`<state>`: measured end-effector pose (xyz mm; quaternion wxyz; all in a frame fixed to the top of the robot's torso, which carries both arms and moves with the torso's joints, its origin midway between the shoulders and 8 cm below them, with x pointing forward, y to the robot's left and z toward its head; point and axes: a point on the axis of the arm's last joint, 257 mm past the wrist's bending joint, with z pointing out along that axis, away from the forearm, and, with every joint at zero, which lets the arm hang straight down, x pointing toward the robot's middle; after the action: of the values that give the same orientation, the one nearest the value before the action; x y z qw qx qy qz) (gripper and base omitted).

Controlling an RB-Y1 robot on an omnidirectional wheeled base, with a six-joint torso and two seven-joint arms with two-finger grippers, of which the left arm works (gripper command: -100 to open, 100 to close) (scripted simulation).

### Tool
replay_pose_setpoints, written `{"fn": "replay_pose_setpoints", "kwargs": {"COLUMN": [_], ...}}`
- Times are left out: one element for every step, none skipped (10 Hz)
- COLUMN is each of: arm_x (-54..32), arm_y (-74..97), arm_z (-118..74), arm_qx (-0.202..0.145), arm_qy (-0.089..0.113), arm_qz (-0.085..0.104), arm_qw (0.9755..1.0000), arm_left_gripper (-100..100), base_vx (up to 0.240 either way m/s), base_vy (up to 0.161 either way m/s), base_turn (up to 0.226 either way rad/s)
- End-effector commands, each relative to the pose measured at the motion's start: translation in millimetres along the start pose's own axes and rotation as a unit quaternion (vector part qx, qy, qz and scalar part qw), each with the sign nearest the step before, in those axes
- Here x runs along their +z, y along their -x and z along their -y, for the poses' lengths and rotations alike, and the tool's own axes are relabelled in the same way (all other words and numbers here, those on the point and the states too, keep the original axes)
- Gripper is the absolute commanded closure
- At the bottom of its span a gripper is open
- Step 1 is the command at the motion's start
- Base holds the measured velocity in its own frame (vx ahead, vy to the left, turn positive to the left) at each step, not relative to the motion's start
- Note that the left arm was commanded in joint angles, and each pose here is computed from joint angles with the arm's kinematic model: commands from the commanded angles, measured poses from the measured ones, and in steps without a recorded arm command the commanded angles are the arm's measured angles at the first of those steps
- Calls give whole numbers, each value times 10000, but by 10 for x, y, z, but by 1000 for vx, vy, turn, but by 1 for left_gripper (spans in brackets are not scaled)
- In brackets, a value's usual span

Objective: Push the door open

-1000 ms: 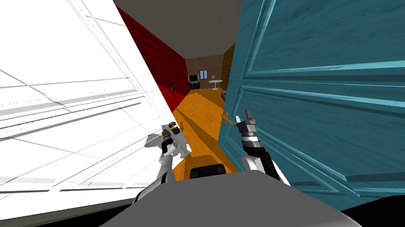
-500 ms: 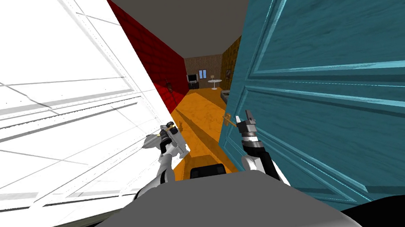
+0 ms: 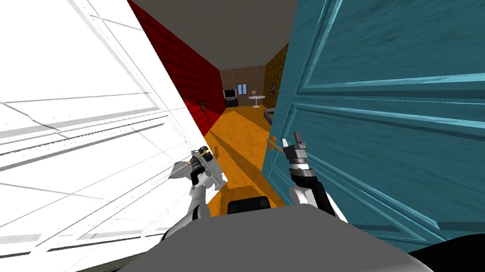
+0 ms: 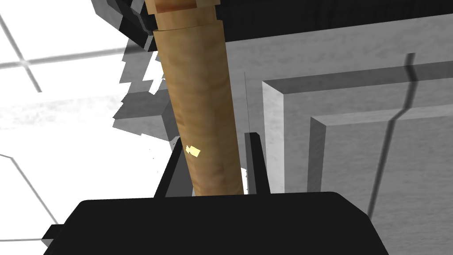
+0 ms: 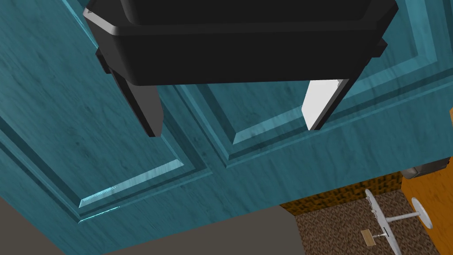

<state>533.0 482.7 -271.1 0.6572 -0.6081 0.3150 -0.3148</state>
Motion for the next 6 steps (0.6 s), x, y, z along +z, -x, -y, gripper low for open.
{"fn": "replay_pose_setpoints", "kwargs": {"arm_x": [105,106,101,106,106,106], "arm_y": [279,344,340,344,344,344], "arm_z": [171,171,149,170,171,171], "arm_qx": [58,56,59,56,56,56], "arm_qy": [-214,-213,-191,-213,-213,-213], "arm_qz": [302,406,401,406,406,406], "arm_qw": [9993,9989,9990,9989,9989,9989], "arm_left_gripper": [100,100,100,100,100,100], "base_vx": [86,91,76,44,10,0], "base_vy": [43,65,51,23,2,-9], "base_turn": [-59,-45,-30,17,15,-4]}}
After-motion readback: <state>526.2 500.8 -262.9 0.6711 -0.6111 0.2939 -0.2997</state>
